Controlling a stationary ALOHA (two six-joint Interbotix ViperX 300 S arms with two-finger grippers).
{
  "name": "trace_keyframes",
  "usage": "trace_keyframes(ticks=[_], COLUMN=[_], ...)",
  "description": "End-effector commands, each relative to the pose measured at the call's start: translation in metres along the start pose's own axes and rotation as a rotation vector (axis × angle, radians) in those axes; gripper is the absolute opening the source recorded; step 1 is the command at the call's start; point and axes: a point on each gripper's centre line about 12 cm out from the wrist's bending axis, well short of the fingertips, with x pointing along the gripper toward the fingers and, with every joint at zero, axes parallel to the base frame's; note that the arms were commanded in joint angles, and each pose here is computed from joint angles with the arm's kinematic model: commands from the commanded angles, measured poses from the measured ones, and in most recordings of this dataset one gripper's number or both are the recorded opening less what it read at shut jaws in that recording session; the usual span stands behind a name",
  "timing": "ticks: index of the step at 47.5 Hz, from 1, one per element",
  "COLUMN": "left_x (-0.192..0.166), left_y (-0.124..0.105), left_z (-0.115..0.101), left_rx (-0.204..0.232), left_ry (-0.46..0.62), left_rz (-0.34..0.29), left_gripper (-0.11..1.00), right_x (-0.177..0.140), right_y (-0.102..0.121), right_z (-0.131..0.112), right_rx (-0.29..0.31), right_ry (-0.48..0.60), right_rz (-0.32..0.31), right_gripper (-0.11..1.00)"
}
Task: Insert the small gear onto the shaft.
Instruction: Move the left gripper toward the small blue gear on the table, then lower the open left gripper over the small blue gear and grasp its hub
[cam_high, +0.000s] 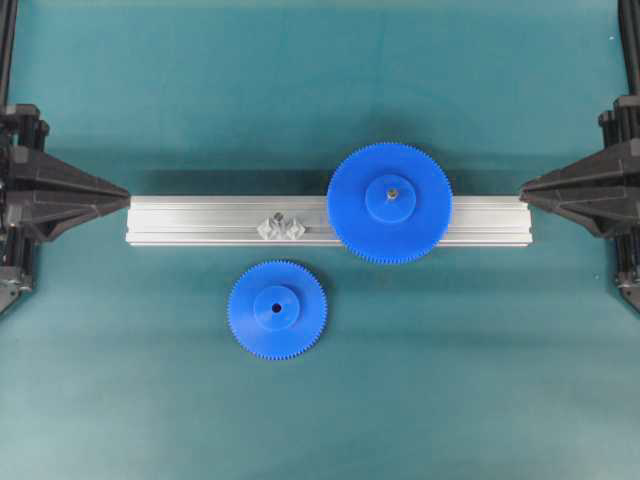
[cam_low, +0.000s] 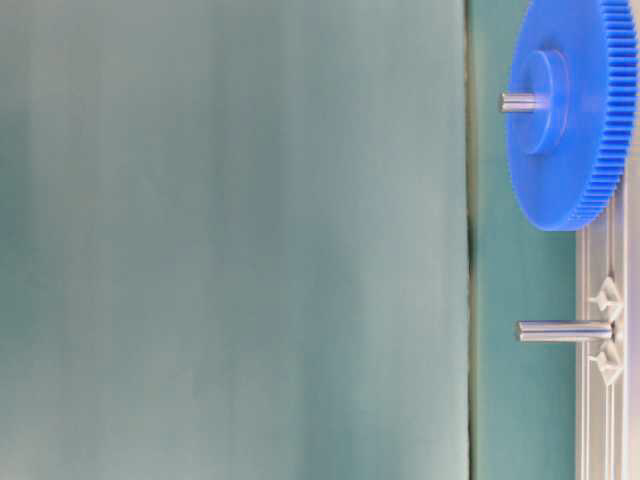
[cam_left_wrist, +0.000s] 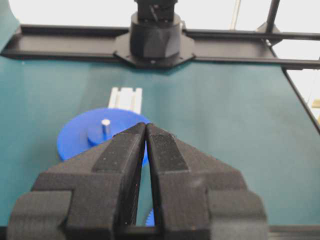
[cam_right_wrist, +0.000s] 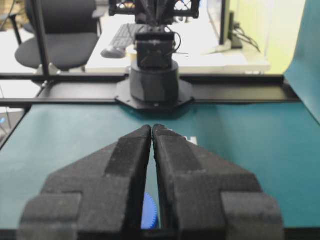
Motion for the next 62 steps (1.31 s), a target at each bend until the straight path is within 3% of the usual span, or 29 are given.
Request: trace_keyframes(ticks=[1, 4, 9, 20, 30, 40, 49, 55, 59, 62], left_x=[0.006, 0.011, 0.015, 0.028, 0.055, 0.08, 0.095, 0.103, 0.11, 0.115], left_y=[0.001, 0.0, -0.003, -0.012, -0.019, -0.023, -0.03, -0.031, -0.032, -0.034], left_z=[-0.003, -0.006, -0.011, -0.017, -0.032, -0.048, -0.057, -0.061, -0.066, -0.07], left_rx=[-0.058, -0.113, -0.168, -0.131, -0.066, -0.008, -0.013, -0.043, -0.07, -0.09], left_ry=[0.07, 0.138, 0.223, 0.374, 0.573, 0.659, 0.697, 0.717, 0.733, 0.745], left_rz=[0.005, 0.008, 0.004, -0.025, -0.048, -0.067, -0.081, -0.07, -0.059, -0.054], left_gripper=[0.1, 0.13, 0.02, 0.01, 0.01, 0.01, 0.01, 0.04, 0.1, 0.23], right_x=[0.006, 0.01, 0.014, 0.014, 0.016, 0.023, 0.024, 0.021, 0.018, 0.015], right_y=[0.002, 0.002, 0.003, 0.003, 0.001, -0.001, -0.003, -0.004, -0.004, -0.004], right_z=[0.01, 0.01, 0.005, 0.004, -0.018, -0.025, -0.031, -0.031, -0.03, -0.031], right_rx=[0.013, 0.067, 0.122, 0.105, 0.11, 0.144, 0.161, 0.164, 0.165, 0.165], right_ry=[-0.017, 0.04, 0.179, 0.258, 0.444, 0.522, 0.554, 0.551, 0.558, 0.58], right_rz=[0.009, 0.003, 0.001, -0.002, -0.02, -0.037, -0.054, -0.06, -0.061, -0.062], right_gripper=[0.16, 0.17, 0.11, 0.11, 0.11, 0.11, 0.11, 0.11, 0.11, 0.11])
